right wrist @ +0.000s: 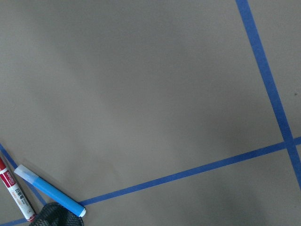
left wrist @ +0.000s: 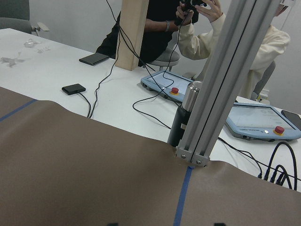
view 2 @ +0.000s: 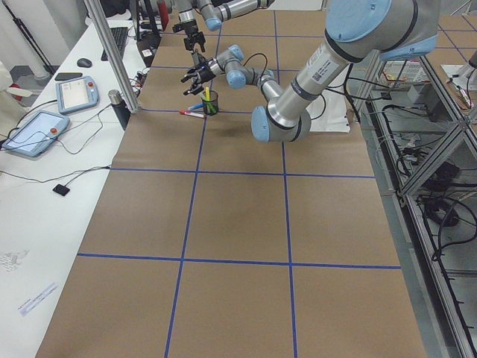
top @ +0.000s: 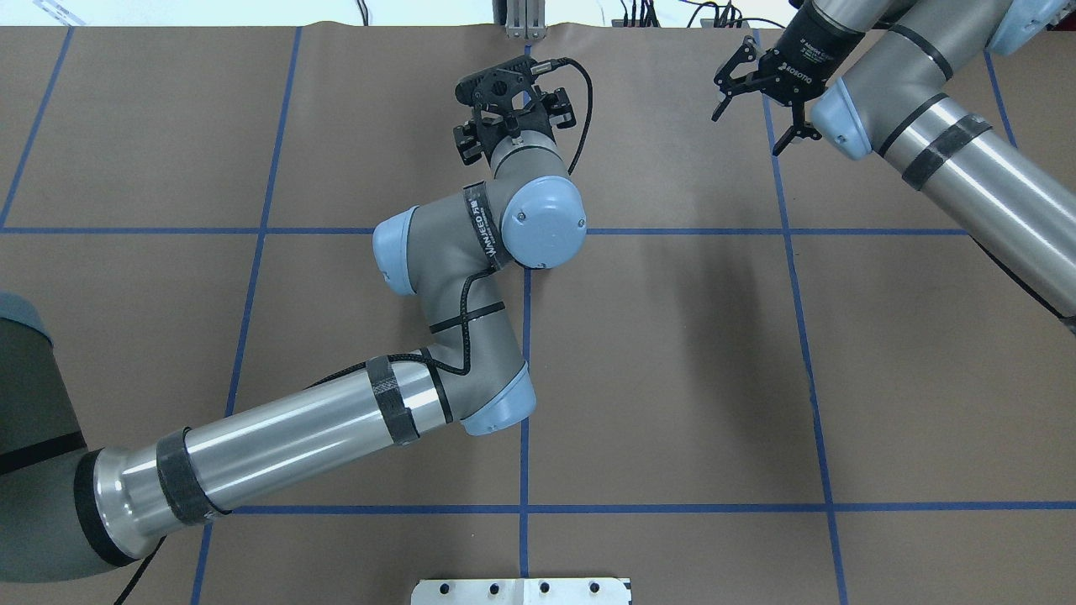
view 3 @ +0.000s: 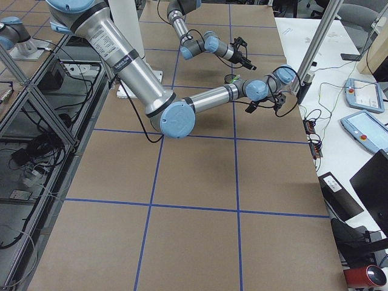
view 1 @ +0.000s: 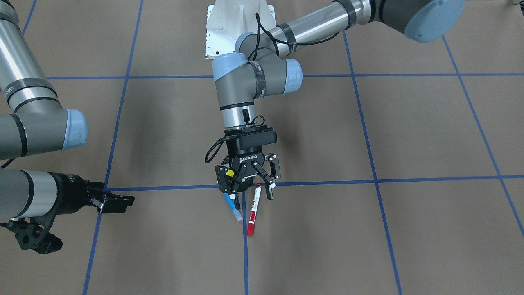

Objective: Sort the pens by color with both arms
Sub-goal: 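Swing the left gripper down and lay the red marker beside the cup, then move the right gripper over the cup while the left arm withdraws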

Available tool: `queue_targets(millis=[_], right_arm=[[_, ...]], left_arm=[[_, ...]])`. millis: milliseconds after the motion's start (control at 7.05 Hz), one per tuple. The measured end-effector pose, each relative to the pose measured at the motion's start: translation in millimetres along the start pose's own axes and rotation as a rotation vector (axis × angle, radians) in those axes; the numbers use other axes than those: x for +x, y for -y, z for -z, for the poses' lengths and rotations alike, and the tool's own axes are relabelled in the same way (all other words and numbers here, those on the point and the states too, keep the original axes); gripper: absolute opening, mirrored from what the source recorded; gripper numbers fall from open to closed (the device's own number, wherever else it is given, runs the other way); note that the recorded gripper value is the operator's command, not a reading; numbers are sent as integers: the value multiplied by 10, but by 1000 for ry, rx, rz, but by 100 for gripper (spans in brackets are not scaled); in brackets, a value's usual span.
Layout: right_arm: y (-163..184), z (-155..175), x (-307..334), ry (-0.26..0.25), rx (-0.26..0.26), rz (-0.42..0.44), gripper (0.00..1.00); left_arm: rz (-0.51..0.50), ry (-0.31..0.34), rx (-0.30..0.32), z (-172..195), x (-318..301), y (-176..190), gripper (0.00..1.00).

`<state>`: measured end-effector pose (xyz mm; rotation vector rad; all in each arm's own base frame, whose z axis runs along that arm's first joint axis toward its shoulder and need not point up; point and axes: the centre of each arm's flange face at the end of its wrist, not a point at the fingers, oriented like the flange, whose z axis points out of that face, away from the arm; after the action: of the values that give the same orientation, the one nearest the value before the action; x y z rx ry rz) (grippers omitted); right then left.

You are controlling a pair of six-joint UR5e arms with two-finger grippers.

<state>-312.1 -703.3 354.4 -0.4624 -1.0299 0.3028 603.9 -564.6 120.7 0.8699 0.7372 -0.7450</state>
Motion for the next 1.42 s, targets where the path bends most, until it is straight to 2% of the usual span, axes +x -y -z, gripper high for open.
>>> queue_targets(millis=[142, 284, 425, 567, 709, 993, 1135, 1276, 1418], right_arm=[[-2, 2, -5, 1, -2, 0, 99], [-19, -32, -14, 8, -25, -3, 99], [-56, -83, -44, 23, -68, -2, 99], [-107, -94, -139, 39, -100, 13, 99], [-180, -43, -366, 53, -110, 43, 99], [-305, -43, -941, 57, -130, 72, 99], [-346, -157, -1187, 46, -158, 44, 99], [-374, -286, -1374, 31, -194, -33, 99], [-436, -422, -1504, 11, -223, -129, 99]], left_arm=[[-33, -22, -6, 107, 52, 103, 99], [-89, -51, -27, 281, 105, 308, 99], [-139, -57, -83, 412, 69, 580, 99], [-170, -44, -189, 524, -118, 912, 99], [-176, -39, -299, 648, -406, 1247, 99], [-135, -30, -540, 613, -1026, 1817, 99], [-140, -27, -657, 449, -1418, 2087, 99], [-180, -45, -770, 276, -1923, 2352, 99], [-226, -66, -850, 135, -2425, 2532, 99]])
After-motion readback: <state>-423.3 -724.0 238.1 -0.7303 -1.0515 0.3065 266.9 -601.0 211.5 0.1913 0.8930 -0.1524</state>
